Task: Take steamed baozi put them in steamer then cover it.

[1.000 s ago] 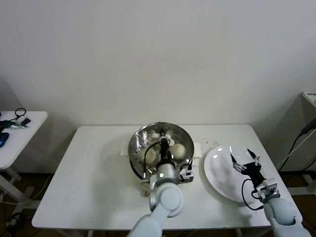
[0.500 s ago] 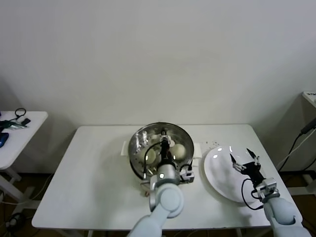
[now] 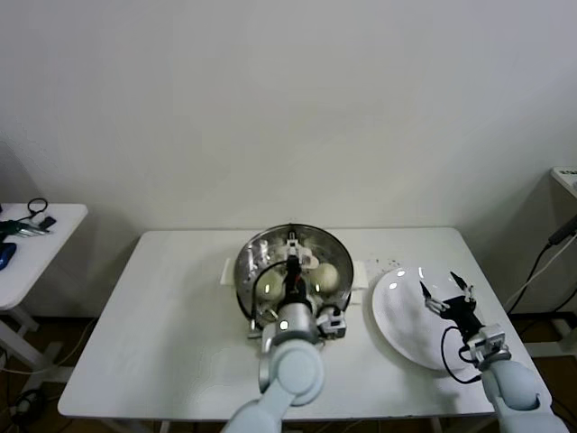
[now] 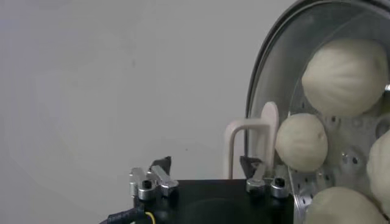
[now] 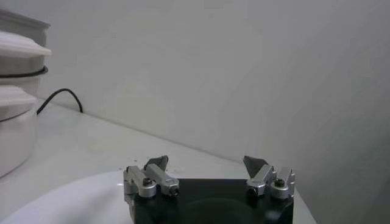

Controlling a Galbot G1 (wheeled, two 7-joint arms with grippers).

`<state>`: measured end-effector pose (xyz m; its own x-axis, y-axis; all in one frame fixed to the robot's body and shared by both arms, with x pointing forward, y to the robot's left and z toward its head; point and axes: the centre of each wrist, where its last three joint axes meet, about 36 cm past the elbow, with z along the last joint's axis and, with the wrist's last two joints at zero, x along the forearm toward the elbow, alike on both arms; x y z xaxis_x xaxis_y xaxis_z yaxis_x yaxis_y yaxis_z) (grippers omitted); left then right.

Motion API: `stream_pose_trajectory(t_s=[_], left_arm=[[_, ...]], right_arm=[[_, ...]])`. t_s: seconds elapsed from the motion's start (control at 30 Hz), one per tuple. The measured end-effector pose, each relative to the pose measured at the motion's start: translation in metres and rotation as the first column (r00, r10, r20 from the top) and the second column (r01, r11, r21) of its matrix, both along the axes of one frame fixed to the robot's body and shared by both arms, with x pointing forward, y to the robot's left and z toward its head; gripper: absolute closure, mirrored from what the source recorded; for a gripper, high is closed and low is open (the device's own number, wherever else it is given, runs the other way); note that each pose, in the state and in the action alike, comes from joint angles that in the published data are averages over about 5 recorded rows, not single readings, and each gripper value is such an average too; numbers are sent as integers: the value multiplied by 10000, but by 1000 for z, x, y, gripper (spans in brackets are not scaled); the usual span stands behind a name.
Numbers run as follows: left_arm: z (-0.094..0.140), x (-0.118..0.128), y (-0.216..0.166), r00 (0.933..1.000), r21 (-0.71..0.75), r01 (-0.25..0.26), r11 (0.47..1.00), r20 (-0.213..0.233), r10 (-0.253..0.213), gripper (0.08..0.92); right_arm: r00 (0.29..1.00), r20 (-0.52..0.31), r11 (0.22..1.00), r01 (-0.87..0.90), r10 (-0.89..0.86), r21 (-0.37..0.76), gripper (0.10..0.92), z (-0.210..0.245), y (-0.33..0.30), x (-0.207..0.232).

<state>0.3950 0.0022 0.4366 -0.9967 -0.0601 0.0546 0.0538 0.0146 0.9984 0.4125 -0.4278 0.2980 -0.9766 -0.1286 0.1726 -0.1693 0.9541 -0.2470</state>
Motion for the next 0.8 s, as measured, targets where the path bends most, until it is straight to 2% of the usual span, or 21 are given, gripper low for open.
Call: stream_pose_trajectory(t_s=[0.1,0.2,0.4,0.8], left_arm=[[3,-5,6,10000,-96,20,10000,-1,-20,198],[5,-12,13,10000,-225,60,9997,-40,-60,179],[10,-26,25,9998,-514,168,9985,-122,-174,177],[25,-51,61,9994,-1548,334,9874,41,-332,177]], right_arm=[[9999,-99,10000,16,-16,-32,200,2,0,0],[9997,-228,10000,31,-33,-86,200,3,-1,0],[9992,-395,9999,104,-109,-129,200,4,0,1],[9988,-473,9999,141,-144,-62,200,9,4,-2]])
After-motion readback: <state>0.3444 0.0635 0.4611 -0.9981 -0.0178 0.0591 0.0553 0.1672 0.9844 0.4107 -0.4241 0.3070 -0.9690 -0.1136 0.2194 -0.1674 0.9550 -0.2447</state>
